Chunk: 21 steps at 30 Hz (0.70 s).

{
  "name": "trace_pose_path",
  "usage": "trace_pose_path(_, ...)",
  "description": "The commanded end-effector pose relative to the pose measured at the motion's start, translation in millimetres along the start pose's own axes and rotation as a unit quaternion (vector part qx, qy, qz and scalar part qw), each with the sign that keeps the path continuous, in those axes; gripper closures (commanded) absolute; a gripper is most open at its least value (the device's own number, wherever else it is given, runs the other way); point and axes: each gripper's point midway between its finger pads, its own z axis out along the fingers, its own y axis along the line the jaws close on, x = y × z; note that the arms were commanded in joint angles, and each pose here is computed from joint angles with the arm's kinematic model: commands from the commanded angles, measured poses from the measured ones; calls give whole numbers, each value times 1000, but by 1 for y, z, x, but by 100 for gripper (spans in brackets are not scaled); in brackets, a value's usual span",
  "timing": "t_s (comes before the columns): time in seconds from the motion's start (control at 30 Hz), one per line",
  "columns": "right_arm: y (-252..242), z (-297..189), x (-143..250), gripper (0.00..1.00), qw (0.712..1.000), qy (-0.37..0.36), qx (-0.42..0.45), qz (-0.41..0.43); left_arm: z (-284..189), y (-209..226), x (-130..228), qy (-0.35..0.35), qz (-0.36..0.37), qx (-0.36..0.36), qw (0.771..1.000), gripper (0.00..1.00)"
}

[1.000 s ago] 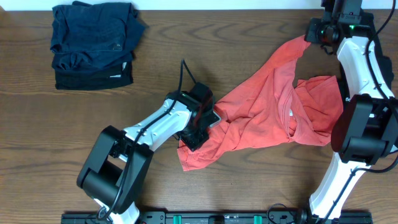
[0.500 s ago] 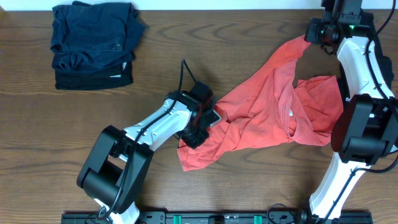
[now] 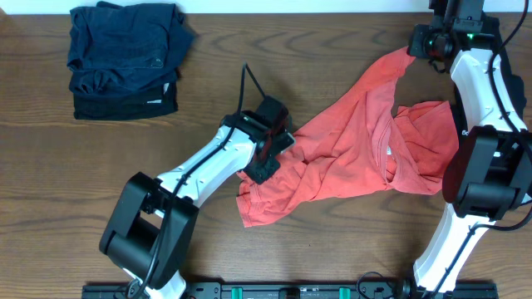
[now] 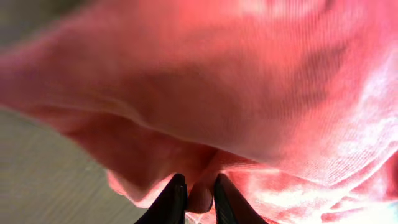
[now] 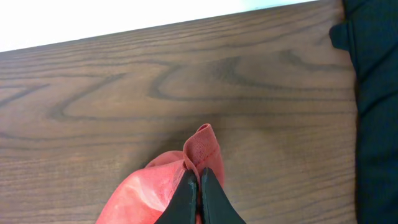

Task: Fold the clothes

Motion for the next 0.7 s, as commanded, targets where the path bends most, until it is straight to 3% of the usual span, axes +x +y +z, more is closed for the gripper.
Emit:
trace_pose_path(0.0, -2, -12, -13, 99, 1000, -18, 3, -11, -15, 8, -11, -23, -5, -23, 999, 81)
trace_pose_path(0.07, -2, -12, -13, 99, 1000, -18, 3, -11, -15, 8, -11, -23, -6, -22, 999, 84)
trace_pose_path(0.1, -2, -12, -13, 99, 1000, -17, 3, -12, -15, 8, -11, -22, -6, -22, 999, 92)
trace_pose_path(0.13, -2, -12, -13, 99, 1000, -18, 3, -12, -15, 8, -11, -22, -6, -22, 999, 94)
trace_pose_path(0.27, -2, -12, -13, 99, 1000, -18, 2, -12, -18, 13, -12, -26, -20, -29, 999, 94)
trace_pose_path(0.43, 1, -31, -22, 99, 999, -29, 2, -13, -53, 49, -17, -68, -105, -90, 988, 94)
trace_pose_path(0.67, 10, -112, -59, 99, 995, -94, -1, -18, -152, 112, -7, -198, -248, -158, 935, 94)
